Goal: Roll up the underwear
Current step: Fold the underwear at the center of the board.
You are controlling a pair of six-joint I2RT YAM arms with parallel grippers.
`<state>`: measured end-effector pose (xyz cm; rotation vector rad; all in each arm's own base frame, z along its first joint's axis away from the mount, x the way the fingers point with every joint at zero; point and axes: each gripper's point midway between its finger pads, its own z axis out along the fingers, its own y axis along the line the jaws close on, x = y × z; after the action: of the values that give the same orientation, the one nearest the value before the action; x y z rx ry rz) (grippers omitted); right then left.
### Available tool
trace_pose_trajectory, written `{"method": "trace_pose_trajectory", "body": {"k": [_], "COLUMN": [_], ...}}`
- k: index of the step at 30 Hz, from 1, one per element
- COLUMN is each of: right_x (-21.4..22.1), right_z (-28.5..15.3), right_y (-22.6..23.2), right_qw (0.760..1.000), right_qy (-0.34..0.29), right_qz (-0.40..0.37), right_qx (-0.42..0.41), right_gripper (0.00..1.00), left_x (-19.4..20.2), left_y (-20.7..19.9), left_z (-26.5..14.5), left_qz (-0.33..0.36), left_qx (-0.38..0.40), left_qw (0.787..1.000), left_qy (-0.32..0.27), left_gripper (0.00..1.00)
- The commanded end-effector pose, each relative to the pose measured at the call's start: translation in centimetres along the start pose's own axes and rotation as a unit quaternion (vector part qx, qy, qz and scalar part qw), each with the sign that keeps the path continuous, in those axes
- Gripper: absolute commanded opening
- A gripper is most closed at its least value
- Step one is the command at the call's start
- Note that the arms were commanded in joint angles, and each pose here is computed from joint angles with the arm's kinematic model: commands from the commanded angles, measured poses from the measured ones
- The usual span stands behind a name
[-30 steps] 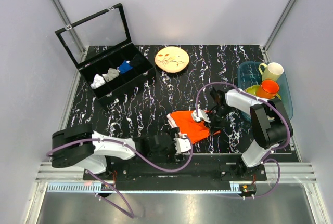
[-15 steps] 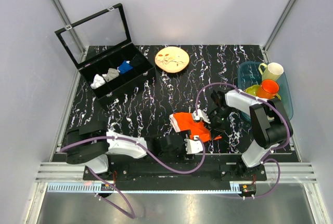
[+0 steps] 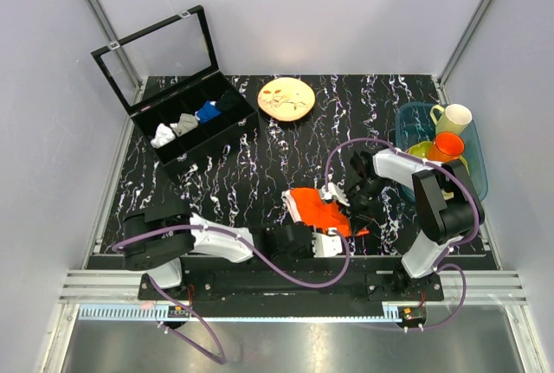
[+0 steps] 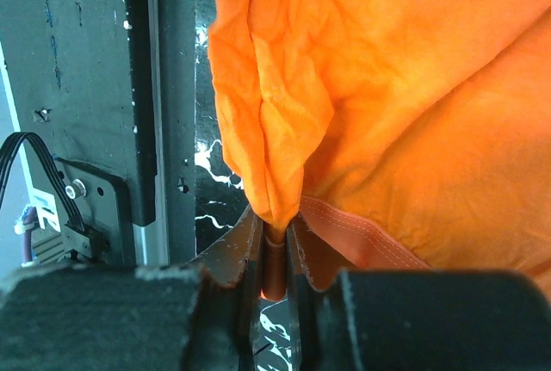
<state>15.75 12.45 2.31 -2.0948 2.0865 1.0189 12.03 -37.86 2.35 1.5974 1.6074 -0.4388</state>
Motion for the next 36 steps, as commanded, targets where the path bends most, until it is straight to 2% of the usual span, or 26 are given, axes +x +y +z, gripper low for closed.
{"method": "trace_pose_trajectory", "body": {"k": [1, 6, 10, 11, 16, 21, 28, 36], "right_x": [-1.0, -1.3, -1.6, -1.7, -2.2, -2.0, -1.6, -1.5], "right_z": [-0.6, -0.9, -1.2, -1.3, -1.7, -1.7, -2.5, -4.1], "right_y": [0.6, 0.8, 1.2, 1.4, 2.1, 2.5, 1.7, 0.2], "right_qw": [1.0, 0.999, 0.999, 0.999, 0.998, 0.997, 0.997, 0.996], "right_qy": [-0.018, -0.031, -0.04, -0.043, -0.061, -0.062, -0.065, -0.07], "right_qz": [0.006, 0.012, 0.013, 0.013, 0.017, 0.026, 0.038, 0.052], "right_qx": [-0.01, -0.011, -0.012, -0.012, -0.016, -0.023, -0.001, 0.035], "right_gripper": [0.17, 0.16, 0.16, 0.16, 0.16, 0.16, 0.16, 0.18], "left_x": [-0.9, -1.3, -2.0, -2.1, -3.5, -4.0, -3.8, -4.0], "left_y": [0.5, 0.4, 0.7, -0.1, 0.4, -0.5, 1.4, 4.0], "left_z": [0.2, -0.5, -1.1, -1.3, -2.2, -2.8, -2.8, -2.4], "left_qz": [0.005, -0.002, -0.056, -0.069, -0.126, -0.172, -0.214, -0.222], "left_qx": [-0.009, 0.003, 0.054, 0.088, 0.146, 0.232, 0.258, 0.257], "left_qw": [1.0, 1.0, 0.997, 0.994, 0.981, 0.957, 0.942, 0.94], "left_qy": [0.0, 0.0, -0.007, -0.01, -0.029, -0.022, -0.017, -0.02], "left_gripper": [0.2, 0.11, 0.09, 0.09, 0.08, 0.07, 0.06, 0.06]}}
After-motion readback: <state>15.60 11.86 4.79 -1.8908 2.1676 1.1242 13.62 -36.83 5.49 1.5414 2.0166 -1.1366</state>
